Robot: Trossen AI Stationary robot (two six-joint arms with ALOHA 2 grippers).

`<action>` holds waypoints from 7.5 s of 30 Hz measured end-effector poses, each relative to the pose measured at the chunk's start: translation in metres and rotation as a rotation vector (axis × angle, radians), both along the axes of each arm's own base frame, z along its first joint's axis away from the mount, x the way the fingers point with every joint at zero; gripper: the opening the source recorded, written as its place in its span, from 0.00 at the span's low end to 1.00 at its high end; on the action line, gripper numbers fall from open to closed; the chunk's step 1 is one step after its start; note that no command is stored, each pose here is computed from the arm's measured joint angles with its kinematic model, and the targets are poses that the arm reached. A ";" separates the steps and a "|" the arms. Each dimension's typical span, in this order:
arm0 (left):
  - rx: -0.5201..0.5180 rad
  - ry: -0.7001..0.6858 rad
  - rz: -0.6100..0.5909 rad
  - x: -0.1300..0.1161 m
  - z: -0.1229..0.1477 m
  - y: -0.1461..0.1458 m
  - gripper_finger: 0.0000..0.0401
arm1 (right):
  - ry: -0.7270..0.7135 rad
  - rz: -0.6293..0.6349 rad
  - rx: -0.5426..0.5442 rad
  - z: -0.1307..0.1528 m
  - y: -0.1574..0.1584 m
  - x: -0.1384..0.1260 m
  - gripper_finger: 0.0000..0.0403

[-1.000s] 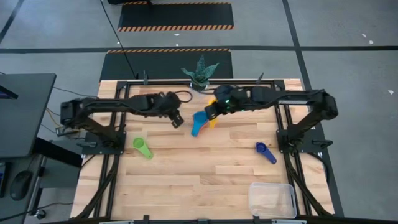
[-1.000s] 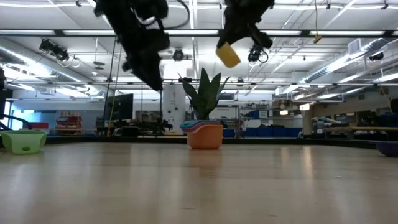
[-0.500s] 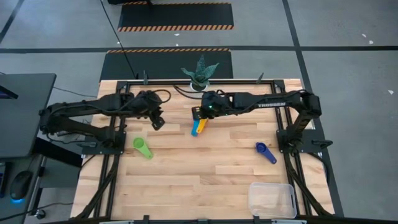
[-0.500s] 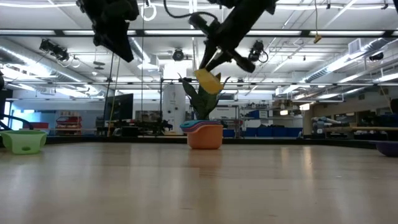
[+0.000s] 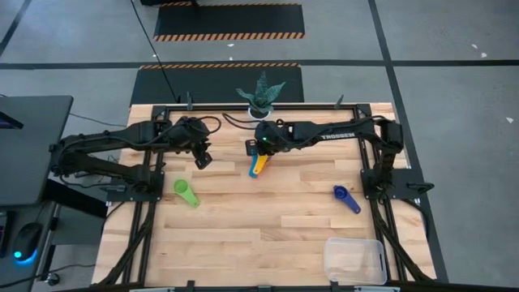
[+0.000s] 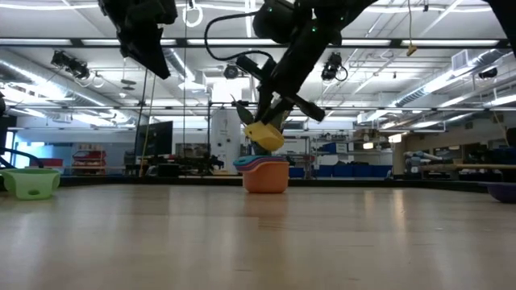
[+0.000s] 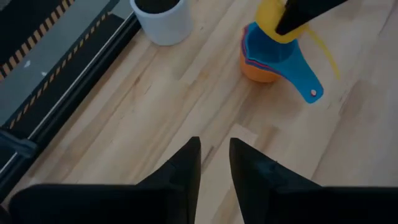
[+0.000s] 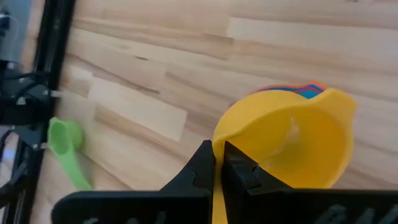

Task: Nest measuring cups in basket
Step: Stack the yellow measuring cup on top of the light blue measuring cup, then stack the green measuring cup on top of the yellow measuring cup

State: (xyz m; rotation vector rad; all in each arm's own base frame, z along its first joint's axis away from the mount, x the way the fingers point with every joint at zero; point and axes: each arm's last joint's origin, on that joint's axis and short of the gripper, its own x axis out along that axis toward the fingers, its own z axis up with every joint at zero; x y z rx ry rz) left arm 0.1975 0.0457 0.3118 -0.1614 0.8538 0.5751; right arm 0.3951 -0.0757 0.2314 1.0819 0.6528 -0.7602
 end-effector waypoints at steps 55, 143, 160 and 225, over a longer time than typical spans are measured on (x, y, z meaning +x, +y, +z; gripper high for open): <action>0.044 0.053 -0.076 -0.001 -0.001 0.001 0.23 | 0.052 0.314 0.165 -0.050 -0.024 0.011 0.24; -0.117 0.205 -0.361 0.140 -0.153 -0.035 0.23 | 0.288 0.745 0.002 -0.032 0.022 -0.015 0.00; -0.167 0.163 -0.382 0.144 -0.155 -0.031 0.23 | 0.231 0.823 -0.048 -0.038 0.016 -0.007 0.00; -0.496 0.220 1.136 -0.001 -0.063 -0.079 0.30 | -0.046 0.740 -0.711 0.145 0.033 -0.108 0.01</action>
